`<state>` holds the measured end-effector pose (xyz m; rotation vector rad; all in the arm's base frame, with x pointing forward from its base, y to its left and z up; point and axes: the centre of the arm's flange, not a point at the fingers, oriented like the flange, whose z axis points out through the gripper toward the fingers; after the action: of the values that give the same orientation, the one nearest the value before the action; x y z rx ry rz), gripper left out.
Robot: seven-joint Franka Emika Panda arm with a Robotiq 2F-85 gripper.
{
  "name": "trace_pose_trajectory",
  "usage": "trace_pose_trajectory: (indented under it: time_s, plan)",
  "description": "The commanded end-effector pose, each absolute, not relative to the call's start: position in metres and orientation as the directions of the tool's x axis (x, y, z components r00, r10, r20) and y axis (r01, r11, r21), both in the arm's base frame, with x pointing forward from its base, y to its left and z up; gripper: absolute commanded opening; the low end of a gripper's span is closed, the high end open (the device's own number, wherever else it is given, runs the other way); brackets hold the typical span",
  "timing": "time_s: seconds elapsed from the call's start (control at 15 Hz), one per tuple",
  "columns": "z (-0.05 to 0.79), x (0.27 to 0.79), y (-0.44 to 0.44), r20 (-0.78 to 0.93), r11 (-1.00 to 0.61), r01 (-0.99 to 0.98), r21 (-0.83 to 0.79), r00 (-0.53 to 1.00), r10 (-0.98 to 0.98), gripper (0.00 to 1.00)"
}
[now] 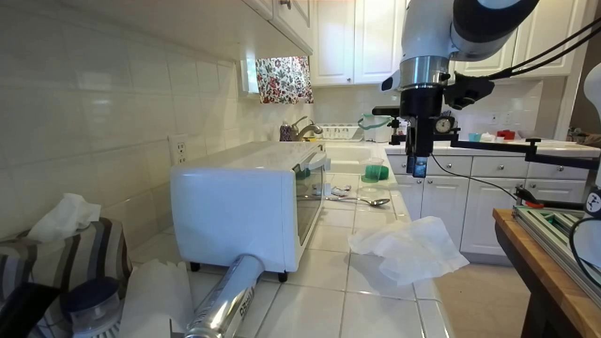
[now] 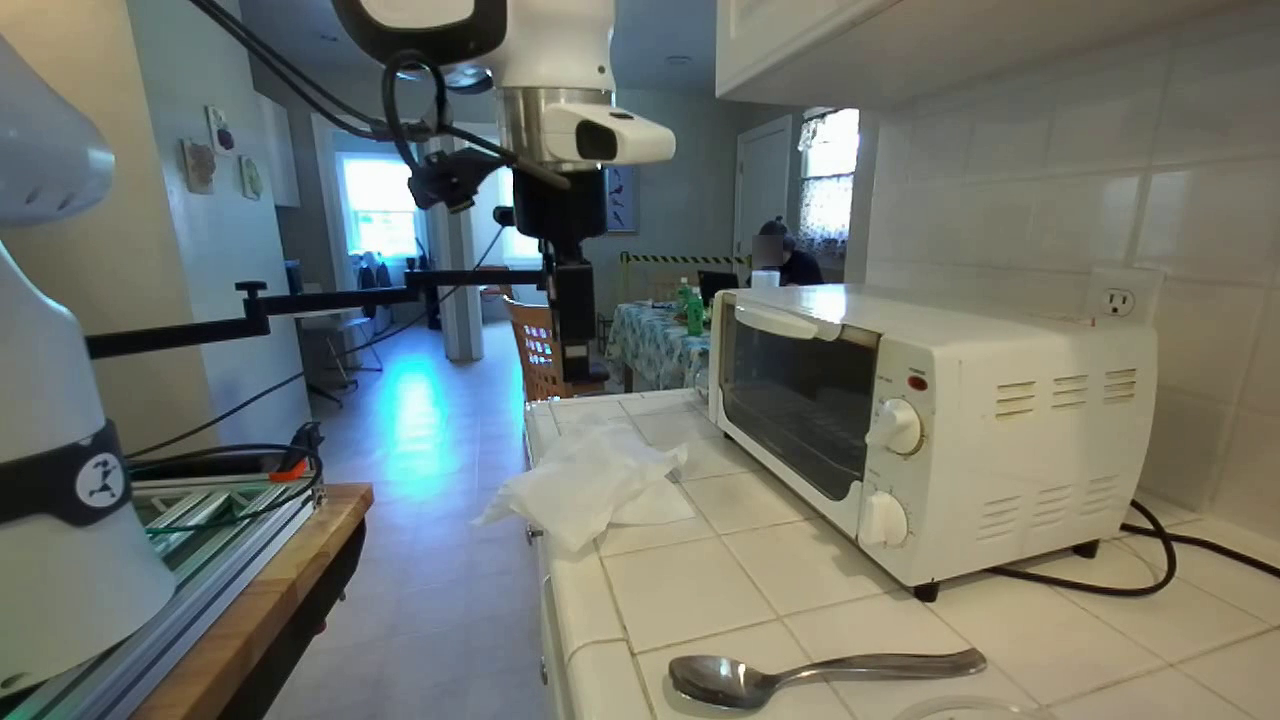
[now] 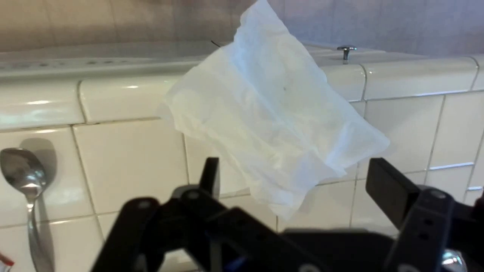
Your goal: Use the paper towel to wipe the cabinet door
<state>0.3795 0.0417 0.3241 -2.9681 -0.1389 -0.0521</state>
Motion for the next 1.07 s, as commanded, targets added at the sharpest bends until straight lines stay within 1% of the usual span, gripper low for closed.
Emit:
trace_pose_trajectory:
  time_s: [0.0, 0.13, 0.27, 0.6, 0.8, 1.0]
  plan:
    - [0.296, 0.391, 0.042, 0.032, -0.976, 0.212, -0.041, 0.977, 0.211, 1.0]
    - [0.285, 0.395, 0.044, 0.042, -0.966, 0.257, 0.008, 0.966, 0.257, 1.0]
    - [0.28, 0.4, 0.046, 0.079, -0.96, 0.278, 0.016, 0.957, 0.278, 1.0]
    - [0.272, 0.41, 0.058, 0.157, -0.969, 0.238, -0.071, 0.962, 0.225, 1.0]
    - [0.263, 0.412, 0.069, 0.15, -0.967, 0.22, -0.131, 0.968, 0.2, 1.0]
    - [0.254, 0.412, 0.076, 0.123, -0.962, 0.224, -0.157, 0.971, 0.206, 1.0]
